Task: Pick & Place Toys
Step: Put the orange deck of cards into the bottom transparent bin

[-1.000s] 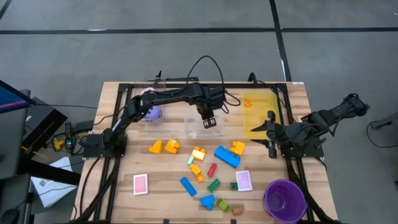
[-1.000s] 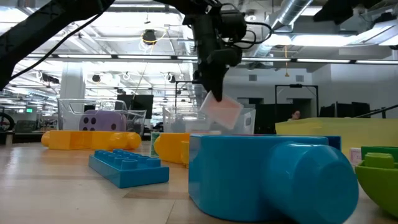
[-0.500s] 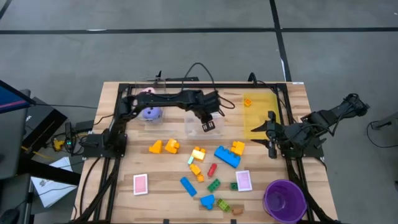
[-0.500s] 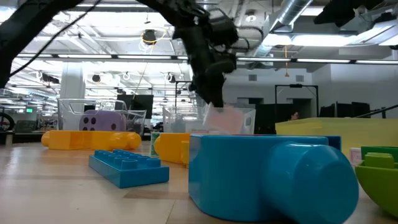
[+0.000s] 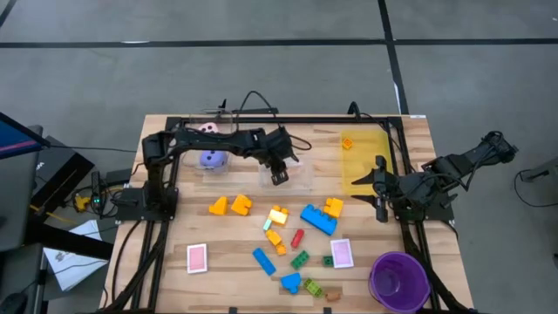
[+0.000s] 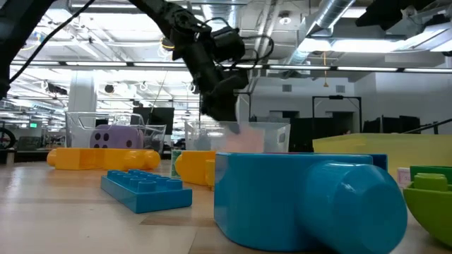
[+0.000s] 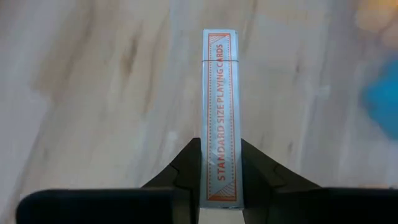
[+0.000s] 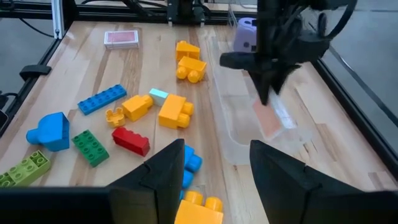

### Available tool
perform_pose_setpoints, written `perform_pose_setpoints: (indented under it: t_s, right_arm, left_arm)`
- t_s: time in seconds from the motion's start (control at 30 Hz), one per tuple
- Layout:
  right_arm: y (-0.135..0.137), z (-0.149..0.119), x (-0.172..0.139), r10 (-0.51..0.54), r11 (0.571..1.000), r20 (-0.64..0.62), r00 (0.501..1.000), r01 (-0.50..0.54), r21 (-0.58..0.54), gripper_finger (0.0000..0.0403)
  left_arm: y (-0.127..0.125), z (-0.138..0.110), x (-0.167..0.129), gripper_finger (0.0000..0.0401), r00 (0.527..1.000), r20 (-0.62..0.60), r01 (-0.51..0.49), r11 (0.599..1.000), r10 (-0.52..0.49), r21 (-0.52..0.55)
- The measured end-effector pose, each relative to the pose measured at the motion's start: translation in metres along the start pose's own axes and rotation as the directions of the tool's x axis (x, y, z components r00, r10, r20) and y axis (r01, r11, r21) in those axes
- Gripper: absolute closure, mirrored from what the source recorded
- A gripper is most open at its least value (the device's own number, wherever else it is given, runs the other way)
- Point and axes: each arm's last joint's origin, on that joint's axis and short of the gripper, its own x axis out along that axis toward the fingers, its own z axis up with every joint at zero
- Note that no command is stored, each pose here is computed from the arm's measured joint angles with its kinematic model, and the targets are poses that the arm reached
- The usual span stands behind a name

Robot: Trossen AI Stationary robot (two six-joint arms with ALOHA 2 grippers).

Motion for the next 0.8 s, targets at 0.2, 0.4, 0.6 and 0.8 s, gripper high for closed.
perform_pose_setpoints:
  t_s: [0.2, 0.4, 0.6, 0.8]
  right_arm:
    - [0.000, 0.000, 0.000, -0.001, 1.000, 0.000, 1.000, 0.001, -0.012, 0.0228]
    - [0.000, 0.000, 0.000, -0.001, 1.000, 0.000, 1.000, 0.001, -0.012, 0.0228]
    - [0.000, 0.000, 0.000, -0.001, 1.000, 0.000, 1.000, 0.001, -0.012, 0.0228]
    - [0.000, 0.000, 0.000, -0.001, 1.000, 0.000, 1.000, 0.001, -0.012, 0.0228]
  left_arm:
    - [0.002, -0.004, 0.006, 0.0341, 1.000, 0.019, 0.015, 1.000, -0.015, 0.006]
    - [0.005, -0.002, 0.010, 0.0341, 0.999, 0.039, 0.013, 1.000, -0.014, 0.015]
    - [0.008, -0.002, 0.011, 0.0341, 0.999, 0.046, 0.011, 0.999, -0.012, 0.034]
    - [0.015, -0.001, 0.011, 0.0341, 0.998, 0.058, 0.001, 1.000, -0.003, 0.022]
